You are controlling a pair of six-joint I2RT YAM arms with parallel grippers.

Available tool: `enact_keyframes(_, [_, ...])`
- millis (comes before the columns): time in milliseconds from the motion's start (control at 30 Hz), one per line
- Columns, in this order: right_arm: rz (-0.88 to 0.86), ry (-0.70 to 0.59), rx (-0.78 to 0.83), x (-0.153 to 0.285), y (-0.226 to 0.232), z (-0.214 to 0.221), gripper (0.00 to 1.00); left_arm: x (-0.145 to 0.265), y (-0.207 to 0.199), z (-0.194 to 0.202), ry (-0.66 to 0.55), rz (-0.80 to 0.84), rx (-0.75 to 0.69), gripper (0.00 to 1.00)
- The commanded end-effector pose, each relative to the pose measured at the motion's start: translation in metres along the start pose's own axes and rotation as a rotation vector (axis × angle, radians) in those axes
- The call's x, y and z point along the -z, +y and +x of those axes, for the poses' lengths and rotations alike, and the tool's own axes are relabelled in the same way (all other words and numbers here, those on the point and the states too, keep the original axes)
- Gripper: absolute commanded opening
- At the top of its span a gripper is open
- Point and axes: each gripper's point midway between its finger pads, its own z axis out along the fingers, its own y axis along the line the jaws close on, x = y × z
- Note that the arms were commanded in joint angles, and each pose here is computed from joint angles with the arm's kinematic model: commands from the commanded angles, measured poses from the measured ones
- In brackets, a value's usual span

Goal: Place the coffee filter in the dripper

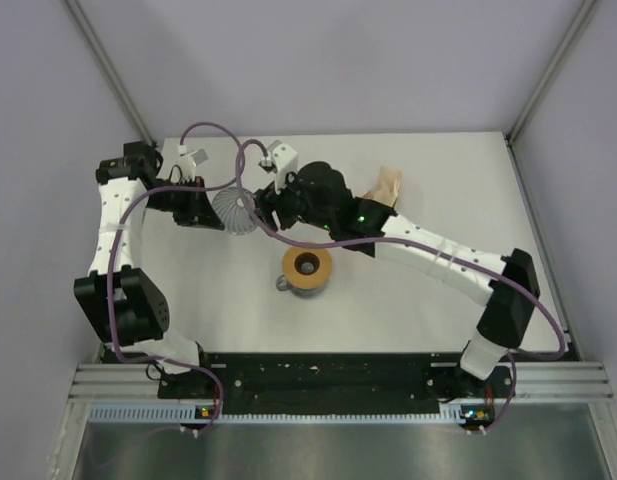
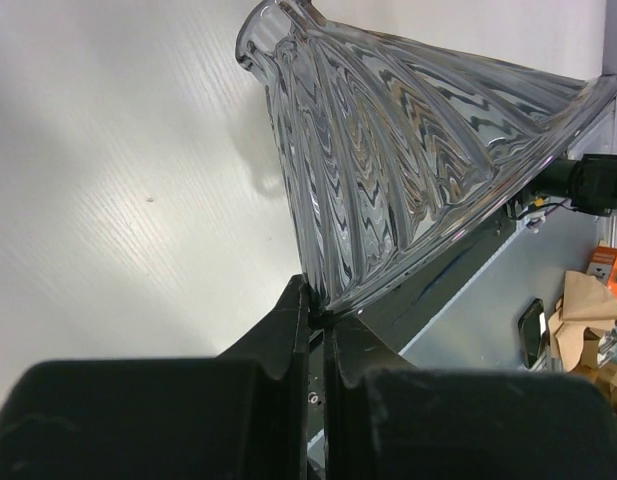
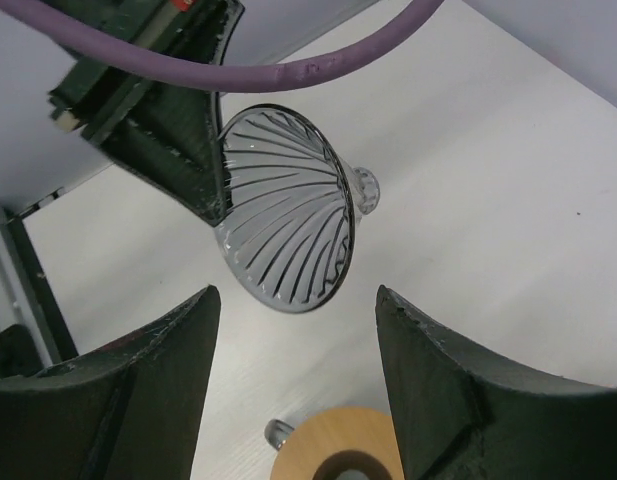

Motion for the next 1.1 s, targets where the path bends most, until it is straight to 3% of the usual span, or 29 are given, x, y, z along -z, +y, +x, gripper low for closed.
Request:
enact_keyframes(0, [0.119, -0.022, 0.007, -0.036, -0.009, -0.004, 0.64, 0.014, -0.043, 0.022, 0.042, 0.114, 0.055, 0.0])
enact_keyframes(100, [0.143, 0.012, 0.027, -0.052, -0.014, 0.009, 0.61, 0.013, -0.045, 0.025, 0.053, 0.115, 0.043, 0.0])
enact_keyframes(167, [0.135, 0.035, 0.031, -0.061, -0.013, 0.015, 0.52, 0.013, -0.046, 0.028, 0.063, 0.128, 0.041, 0.0])
enact_keyframes(300, [0.152, 0.029, 0.033, -0.062, -0.016, 0.009, 0.06, 0.012, -0.046, 0.034, 0.084, 0.129, 0.036, 0.0])
enact_keyframes(333, [0.162, 0.028, 0.036, -0.062, -0.018, 0.009, 0.0, 0.012, -0.045, 0.034, 0.087, 0.129, 0.031, 0.0])
enact_keyframes(433, [0.177, 0.029, 0.042, -0.06, -0.024, 0.008, 0.0, 0.013, -0.047, 0.036, 0.086, 0.126, 0.004, 0.0])
enact_keyframes(467, [0.176, 0.034, 0.034, -0.059, -0.028, 0.009, 0.0, 0.013, -0.045, 0.037, 0.088, 0.119, -0.007, 0.05])
enact_keyframes(567, [0.149, 0.052, 0.009, -0.053, -0.033, 0.009, 0.0, 0.015, -0.042, 0.037, 0.094, 0.093, -0.029, 0.42])
enact_keyframes(633, [0.124, 0.086, -0.003, -0.045, -0.035, 0.01, 0.0, 0.018, -0.041, 0.035, 0.093, 0.072, -0.05, 0.58])
enact_keyframes(1067, [-0.084, 0.557, -0.185, 0.045, -0.011, 0.067, 0.0, 0.039, -0.022, -0.027, -0.162, -0.165, -0.128, 0.62])
